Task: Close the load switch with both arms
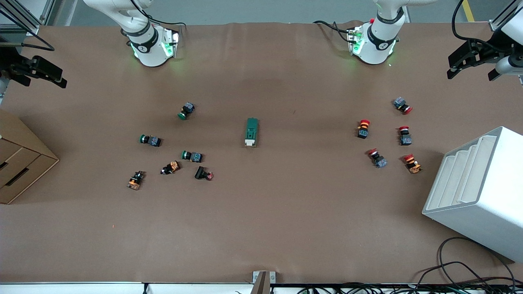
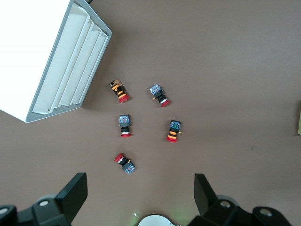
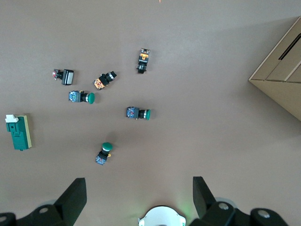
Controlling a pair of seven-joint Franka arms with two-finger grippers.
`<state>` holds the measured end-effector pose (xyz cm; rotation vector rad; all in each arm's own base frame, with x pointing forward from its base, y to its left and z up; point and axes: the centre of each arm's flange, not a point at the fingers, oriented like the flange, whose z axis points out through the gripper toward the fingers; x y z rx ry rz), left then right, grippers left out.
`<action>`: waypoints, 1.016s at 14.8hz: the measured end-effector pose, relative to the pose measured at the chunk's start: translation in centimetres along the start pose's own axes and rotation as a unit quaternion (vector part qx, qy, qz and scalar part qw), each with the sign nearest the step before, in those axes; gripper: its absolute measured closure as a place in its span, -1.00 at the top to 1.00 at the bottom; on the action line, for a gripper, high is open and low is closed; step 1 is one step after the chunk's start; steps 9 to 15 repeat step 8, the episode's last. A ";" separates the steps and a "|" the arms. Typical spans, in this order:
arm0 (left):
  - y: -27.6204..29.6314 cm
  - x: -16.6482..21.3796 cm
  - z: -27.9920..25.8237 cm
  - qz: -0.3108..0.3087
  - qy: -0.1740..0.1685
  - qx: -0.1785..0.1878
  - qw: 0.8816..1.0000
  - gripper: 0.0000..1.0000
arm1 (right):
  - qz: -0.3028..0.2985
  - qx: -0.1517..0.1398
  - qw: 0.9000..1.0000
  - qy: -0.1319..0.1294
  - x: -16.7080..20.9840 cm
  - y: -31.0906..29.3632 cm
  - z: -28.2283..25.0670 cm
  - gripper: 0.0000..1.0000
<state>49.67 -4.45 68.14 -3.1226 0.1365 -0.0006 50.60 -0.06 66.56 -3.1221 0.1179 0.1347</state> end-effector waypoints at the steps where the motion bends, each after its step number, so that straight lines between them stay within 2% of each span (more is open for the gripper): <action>1: 0.0 0.0 0.0 0.000 0.000 0.000 1.000 1.00 | 0.000 0.000 1.000 0.001 -0.1 0.0 -0.1 1.00; 8: 0.0 0.0 0.0 0.000 0.000 0.000 1.000 1.00 | -0.034 -0.001 0.999 0.006 -0.1 -0.7 -0.4 1.00; 15: 0.0 0.0 0.0 0.000 0.000 0.000 1.000 1.00 | -0.034 -0.001 0.999 0.006 -0.1 -0.7 -0.4 1.00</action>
